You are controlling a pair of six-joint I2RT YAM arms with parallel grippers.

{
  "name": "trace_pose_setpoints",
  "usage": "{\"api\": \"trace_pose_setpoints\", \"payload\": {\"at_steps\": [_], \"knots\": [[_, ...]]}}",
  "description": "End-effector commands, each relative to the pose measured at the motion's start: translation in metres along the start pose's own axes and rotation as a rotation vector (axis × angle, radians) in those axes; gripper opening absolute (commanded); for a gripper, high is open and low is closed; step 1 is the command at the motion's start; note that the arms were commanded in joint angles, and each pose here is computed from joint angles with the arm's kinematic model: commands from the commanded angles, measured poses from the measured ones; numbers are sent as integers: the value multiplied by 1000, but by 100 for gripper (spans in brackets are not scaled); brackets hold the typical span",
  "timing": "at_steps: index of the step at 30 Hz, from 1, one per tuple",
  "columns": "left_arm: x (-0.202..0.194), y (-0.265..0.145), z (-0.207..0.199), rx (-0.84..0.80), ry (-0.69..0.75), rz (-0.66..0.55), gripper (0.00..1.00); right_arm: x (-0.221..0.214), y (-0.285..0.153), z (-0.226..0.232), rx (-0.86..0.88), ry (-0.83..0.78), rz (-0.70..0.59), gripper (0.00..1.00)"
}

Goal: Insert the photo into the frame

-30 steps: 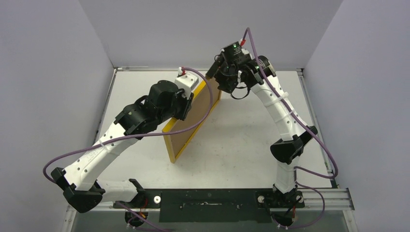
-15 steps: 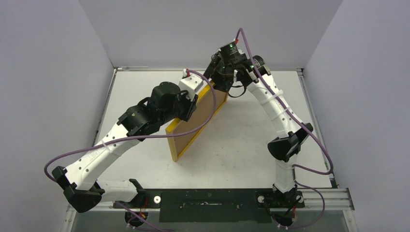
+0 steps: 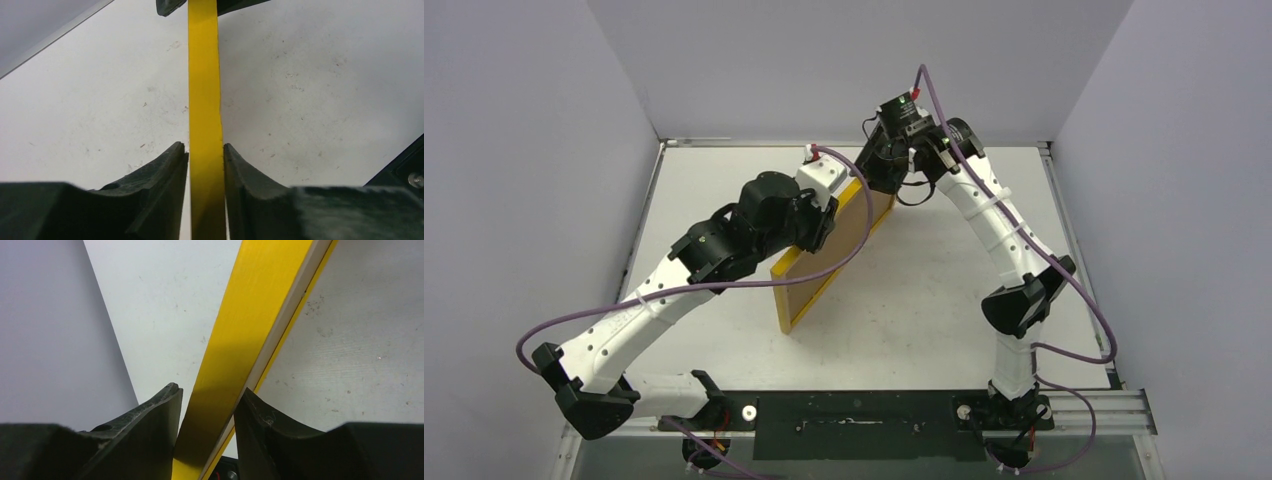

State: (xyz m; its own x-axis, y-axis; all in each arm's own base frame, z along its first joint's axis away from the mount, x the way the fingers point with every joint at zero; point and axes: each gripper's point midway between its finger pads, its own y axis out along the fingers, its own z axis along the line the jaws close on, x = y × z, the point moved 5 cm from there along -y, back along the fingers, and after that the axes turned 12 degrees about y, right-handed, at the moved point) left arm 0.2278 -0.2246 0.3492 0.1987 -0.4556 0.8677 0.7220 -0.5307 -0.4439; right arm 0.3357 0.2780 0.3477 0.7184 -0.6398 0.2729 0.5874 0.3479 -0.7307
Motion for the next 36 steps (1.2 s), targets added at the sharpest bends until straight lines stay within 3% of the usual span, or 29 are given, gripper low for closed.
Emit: {"api": "trace_pose_setpoints", "payload": {"at_steps": [1, 3, 4, 7, 12, 25, 36], "knots": [[32, -12, 1, -12, -54, -156, 46, 7, -33, -2, 36, 4, -24, 15], [38, -18, 0, -36, -62, -191, 65, 11, -35, -3, 45, 17, -32, 11], [42, -23, -1, -48, -63, -214, 69, 14, -35, -4, 46, 26, -31, 9], [55, -41, -2, -86, -80, -306, 77, 16, -36, -6, 72, 52, -17, 1], [65, -61, 3, -83, -124, -423, 87, 21, -32, -18, 102, 58, 8, 0], [50, -40, 11, -45, -247, -347, 89, 38, -29, -95, 164, 54, 30, 4], [5, 5, 41, -81, -470, -219, 90, 19, 26, -169, 319, 40, 114, 11]]}}
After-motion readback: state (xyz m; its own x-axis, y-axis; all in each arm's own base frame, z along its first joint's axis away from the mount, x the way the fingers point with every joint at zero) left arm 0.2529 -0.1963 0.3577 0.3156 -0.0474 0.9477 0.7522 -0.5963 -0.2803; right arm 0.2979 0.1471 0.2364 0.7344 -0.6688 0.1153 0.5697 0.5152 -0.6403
